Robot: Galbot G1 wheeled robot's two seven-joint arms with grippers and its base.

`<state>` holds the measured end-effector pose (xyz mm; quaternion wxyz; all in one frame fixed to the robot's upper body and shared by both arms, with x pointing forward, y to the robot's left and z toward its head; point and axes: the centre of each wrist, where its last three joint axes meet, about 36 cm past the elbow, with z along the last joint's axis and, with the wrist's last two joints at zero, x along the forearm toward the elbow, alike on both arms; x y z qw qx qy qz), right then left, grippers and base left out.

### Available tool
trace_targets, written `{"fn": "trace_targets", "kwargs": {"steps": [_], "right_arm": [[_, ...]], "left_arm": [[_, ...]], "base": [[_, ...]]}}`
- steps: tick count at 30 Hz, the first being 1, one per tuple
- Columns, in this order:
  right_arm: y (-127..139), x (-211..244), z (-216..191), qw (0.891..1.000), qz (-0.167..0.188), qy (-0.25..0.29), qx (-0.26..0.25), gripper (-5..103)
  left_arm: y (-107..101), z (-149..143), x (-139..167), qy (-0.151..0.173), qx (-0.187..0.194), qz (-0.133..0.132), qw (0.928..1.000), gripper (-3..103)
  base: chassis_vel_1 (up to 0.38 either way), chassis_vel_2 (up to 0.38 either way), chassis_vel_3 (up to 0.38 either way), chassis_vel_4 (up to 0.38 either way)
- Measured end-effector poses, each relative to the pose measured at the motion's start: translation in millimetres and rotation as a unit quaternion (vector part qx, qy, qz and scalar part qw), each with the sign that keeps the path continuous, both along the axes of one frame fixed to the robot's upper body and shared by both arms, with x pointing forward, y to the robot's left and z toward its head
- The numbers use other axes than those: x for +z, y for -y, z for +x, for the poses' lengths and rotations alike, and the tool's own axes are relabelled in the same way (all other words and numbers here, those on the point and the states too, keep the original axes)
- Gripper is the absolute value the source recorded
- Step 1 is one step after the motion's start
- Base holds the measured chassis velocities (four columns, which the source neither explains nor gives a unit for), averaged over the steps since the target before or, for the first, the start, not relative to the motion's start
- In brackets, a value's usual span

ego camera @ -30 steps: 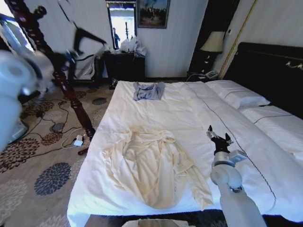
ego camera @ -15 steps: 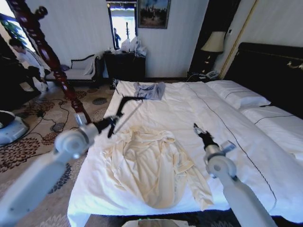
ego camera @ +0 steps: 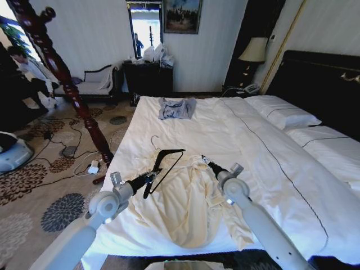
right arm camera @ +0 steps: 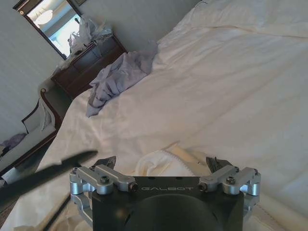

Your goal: Pick up the clothes from the bed and hang them on the clothes hanger.

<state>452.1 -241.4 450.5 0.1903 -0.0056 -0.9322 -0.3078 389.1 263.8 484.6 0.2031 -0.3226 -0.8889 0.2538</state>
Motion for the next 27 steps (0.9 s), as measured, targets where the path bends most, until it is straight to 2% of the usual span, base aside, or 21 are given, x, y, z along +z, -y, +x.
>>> {"fn": "trace_targets", "kwargs": {"steps": [3,8,10,14,16,20,22,25,27], "right_arm": [[-1,-1,1,1.0,0.001,0.001,0.0,100],[1,-2,1,1.0,0.002,0.002,-0.006,100],[3,-2,-1,1.0,-0.001,0.003,-0.007,100],[3,-4,-3,1.0,-0.004,0.0,-0.006,100],[1,-6,-4,1.0,-0.003,-0.003,-0.004,103],[-4,-10,-5,1.0,0.003,-0.008,0.0,93],[-3,-15,-9,1.0,0.005,-0.012,0.008,91],[-2,-18,-12,1.0,0.003,-0.014,0.011,91],[-3,-24,-14,1.0,-0.007,-0.019,0.013,96]], "left_arm": [[-5,4,1,0.013,-0.005,-0.002,0.9999,17],[-24,19,-5,0.043,-0.014,0.013,0.9989,17],[-32,31,-3,0.069,-0.007,0.017,0.9974,17],[-47,50,1,0.091,0.001,0.015,0.9957,17],[-60,58,-1,0.09,-0.005,0.008,0.9959,17],[-74,60,-7,0.082,-0.012,0.005,0.9965,17],[-76,53,-13,0.075,-0.029,-0.005,0.9968,17],[-75,46,-20,0.071,-0.046,-0.006,0.9964,17],[-74,33,-34,0.06,-0.059,-0.001,0.9964,17]], "base": [[0.0,0.0,0.0,0.0],[0.0,0.0,0.0,0.0],[0.0,0.0,0.0,0.0],[0.0,0.0,0.0,0.0],[0.0,0.0,0.0,0.0],[0.0,0.0,0.0,0.0],[0.0,0.0,0.0,0.0],[0.0,0.0,0.0,0.0],[0.0,0.0,0.0,0.0]]}}
